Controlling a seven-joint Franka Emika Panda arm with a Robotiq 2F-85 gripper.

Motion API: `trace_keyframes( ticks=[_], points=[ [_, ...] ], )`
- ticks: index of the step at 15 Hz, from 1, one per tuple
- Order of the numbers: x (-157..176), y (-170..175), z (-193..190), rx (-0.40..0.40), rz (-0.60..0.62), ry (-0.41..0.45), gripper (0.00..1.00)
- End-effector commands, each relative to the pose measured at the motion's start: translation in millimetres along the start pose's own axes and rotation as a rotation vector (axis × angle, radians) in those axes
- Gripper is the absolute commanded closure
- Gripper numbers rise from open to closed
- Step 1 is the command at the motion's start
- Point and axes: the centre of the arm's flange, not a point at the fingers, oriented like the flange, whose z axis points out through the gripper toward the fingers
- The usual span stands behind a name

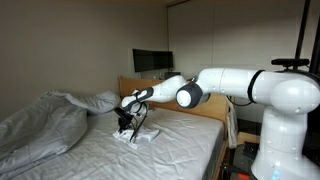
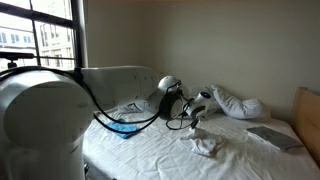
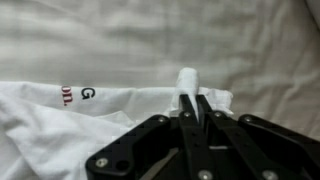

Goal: Fold the white cloth

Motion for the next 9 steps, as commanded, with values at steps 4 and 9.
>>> trace_keyframes(
  ticks=[4,9],
  points=[
    [10.2,-79.5,24.8,0.274,-0.056,0.068,0.90],
    [13.6,-89.3,8.8,0.411,-0.054,0.141,0.90]
  ],
)
